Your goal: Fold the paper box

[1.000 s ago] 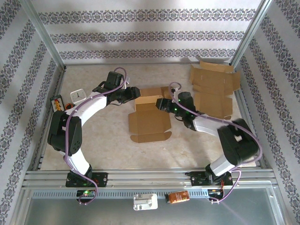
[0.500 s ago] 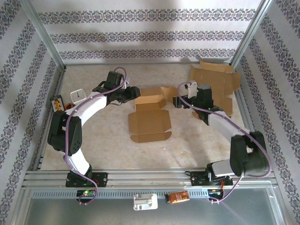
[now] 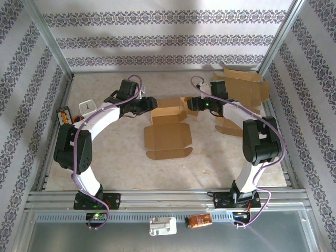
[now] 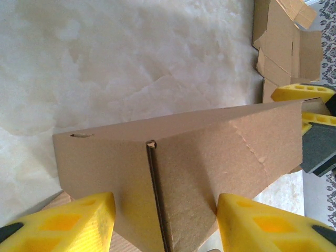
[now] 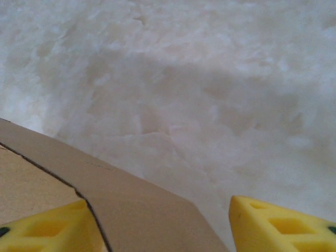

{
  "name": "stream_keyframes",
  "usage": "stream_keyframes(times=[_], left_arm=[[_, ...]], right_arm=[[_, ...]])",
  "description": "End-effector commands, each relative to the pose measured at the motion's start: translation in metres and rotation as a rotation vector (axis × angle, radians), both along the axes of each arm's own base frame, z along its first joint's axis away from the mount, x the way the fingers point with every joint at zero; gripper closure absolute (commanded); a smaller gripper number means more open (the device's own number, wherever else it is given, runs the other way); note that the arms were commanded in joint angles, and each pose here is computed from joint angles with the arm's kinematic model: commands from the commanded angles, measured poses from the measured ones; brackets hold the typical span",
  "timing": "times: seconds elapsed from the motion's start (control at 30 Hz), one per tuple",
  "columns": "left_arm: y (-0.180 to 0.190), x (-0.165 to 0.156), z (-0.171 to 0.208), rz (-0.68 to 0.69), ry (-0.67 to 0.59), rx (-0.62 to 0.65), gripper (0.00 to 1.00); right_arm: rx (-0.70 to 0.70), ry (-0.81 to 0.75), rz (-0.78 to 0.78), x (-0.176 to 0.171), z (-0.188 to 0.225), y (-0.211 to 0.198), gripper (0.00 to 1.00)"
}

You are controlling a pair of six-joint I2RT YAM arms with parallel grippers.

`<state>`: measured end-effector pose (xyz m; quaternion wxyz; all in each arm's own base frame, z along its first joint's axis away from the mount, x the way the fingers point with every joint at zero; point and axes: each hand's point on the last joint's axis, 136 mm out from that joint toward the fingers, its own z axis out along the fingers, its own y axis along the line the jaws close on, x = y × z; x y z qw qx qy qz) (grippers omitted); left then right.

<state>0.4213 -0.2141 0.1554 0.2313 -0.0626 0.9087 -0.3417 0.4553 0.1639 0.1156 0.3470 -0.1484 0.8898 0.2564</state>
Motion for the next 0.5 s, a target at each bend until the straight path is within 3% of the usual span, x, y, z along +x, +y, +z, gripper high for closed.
stream_keyframes(times=[0.0,0.13,0.27,0.47], left_arm=[[0.001,0.0,-0.006,-0.01,0.032,0.008,0.47],[0.0,0.001,-0.008,-0.011,0.036,0.006,0.47],[-0.001,0.002,-0.007,-0.012,0.035,0.003,0.47],[-0.003,0.003,-0.007,-0.017,0.036,-0.008,0.47]], right_arm=[[0.092,0.136,-0.023,-0.011,-0.011,0.008,0.4],[0.103,0.189,-0.049,-0.018,-0.023,0.01,0.33],[0.087,0.227,-0.11,-0.015,-0.032,0.002,0.48],[0.13,0.29,-0.16,-0.016,-0.019,0.006,0.62]])
